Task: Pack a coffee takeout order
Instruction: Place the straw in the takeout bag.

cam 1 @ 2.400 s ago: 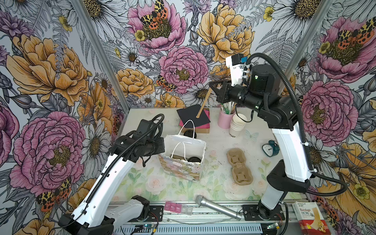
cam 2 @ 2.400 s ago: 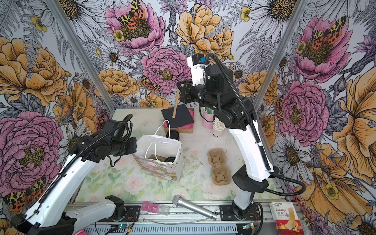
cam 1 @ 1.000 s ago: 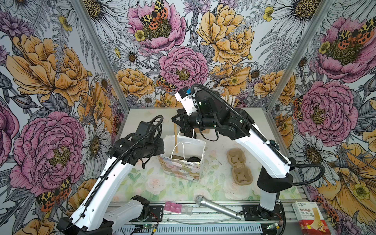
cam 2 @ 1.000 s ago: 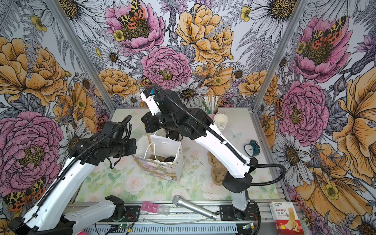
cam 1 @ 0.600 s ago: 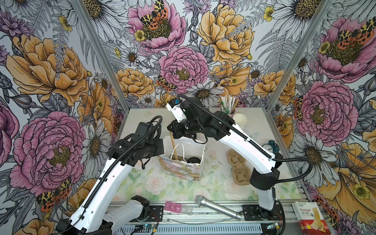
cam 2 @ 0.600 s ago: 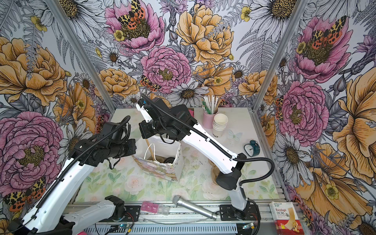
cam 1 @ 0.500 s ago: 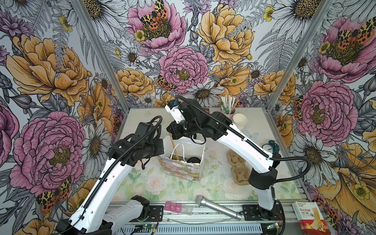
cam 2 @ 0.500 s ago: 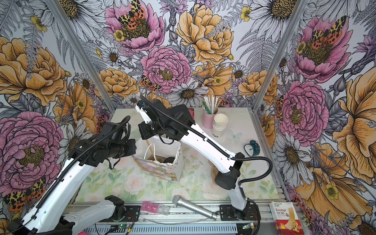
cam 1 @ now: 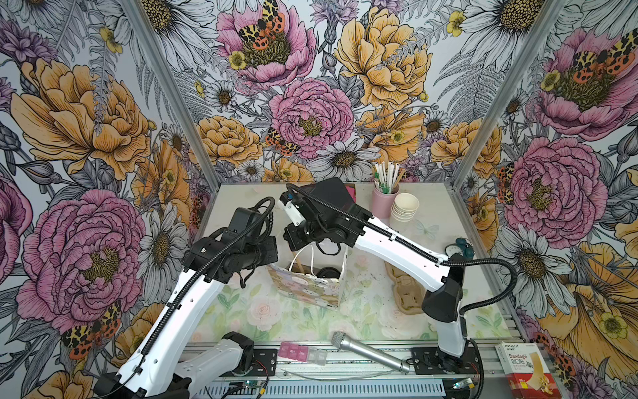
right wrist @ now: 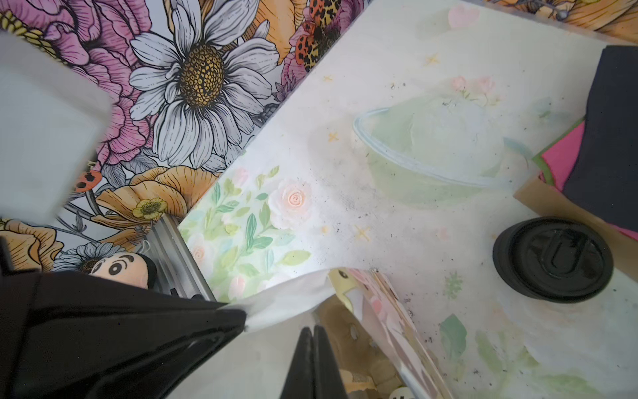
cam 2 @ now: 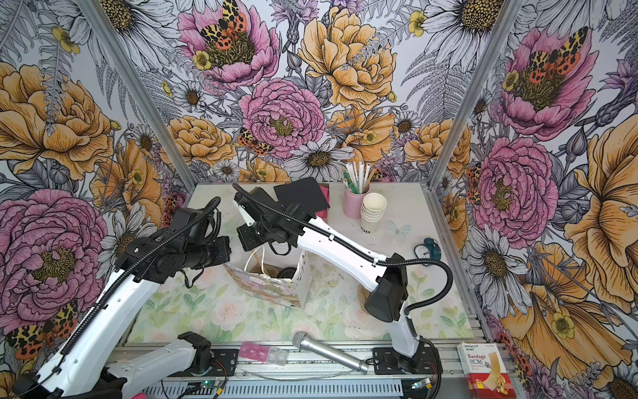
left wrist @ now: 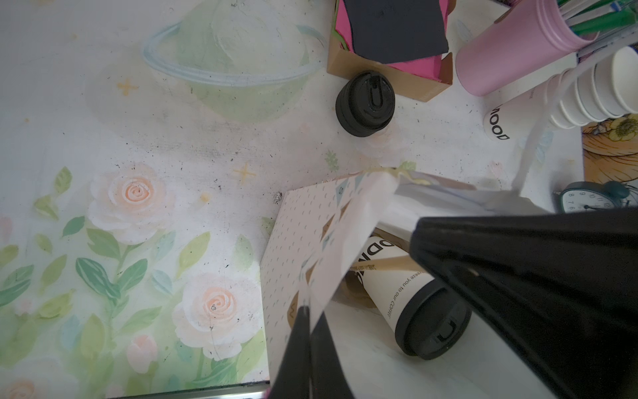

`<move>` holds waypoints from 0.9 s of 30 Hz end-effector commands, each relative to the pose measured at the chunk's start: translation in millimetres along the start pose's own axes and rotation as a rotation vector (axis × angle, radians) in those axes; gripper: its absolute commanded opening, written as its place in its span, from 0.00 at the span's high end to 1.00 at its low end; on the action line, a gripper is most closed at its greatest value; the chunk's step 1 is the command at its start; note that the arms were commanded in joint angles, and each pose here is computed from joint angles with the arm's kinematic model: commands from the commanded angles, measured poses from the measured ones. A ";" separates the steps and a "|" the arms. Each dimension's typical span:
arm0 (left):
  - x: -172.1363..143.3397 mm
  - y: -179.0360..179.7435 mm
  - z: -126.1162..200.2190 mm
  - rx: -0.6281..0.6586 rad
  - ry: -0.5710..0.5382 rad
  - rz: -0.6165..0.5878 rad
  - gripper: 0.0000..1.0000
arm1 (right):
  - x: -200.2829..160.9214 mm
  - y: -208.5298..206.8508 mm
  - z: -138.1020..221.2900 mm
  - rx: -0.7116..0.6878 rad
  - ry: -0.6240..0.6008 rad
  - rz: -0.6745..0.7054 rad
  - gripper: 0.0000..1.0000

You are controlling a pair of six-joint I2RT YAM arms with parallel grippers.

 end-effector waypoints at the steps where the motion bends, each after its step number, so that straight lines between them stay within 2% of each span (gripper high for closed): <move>1: 0.7 -4.9 0.4 -0.025 -0.007 0.003 1.00 | 17.2 22.9 34.6 0.080 -0.088 0.013 0.82; 4: 0.9 -4.8 -0.3 -0.024 -0.005 0.004 1.00 | 22.0 23.2 43.1 0.082 -0.108 0.015 0.61; 7: 0.8 -5.1 -1.5 -0.023 0.000 0.001 1.00 | 27.8 23.9 51.3 0.088 -0.128 0.012 0.50; 15: 1.6 -5.5 -3.0 -0.023 0.002 0.003 1.00 | 37.9 18.0 66.0 0.089 -0.161 0.000 0.39; 22: 1.2 -5.1 -3.6 -0.021 0.004 0.004 1.00 | 21.2 1.1 52.3 0.049 -0.107 -0.019 0.37; 27: 1.2 -5.2 -3.5 -0.021 0.004 0.005 1.00 | 28.5 2.7 60.8 0.061 -0.129 -0.032 0.36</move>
Point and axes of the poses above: each gripper's point midway between its finger pads, its own z axis back along the fingers, its own y axis along the line the jaws close on, x = y × z, the point moved 1 cm from there along z, back along the fingers, and after that the axes turned 14 degrees about -z, right-handed, at the moved point
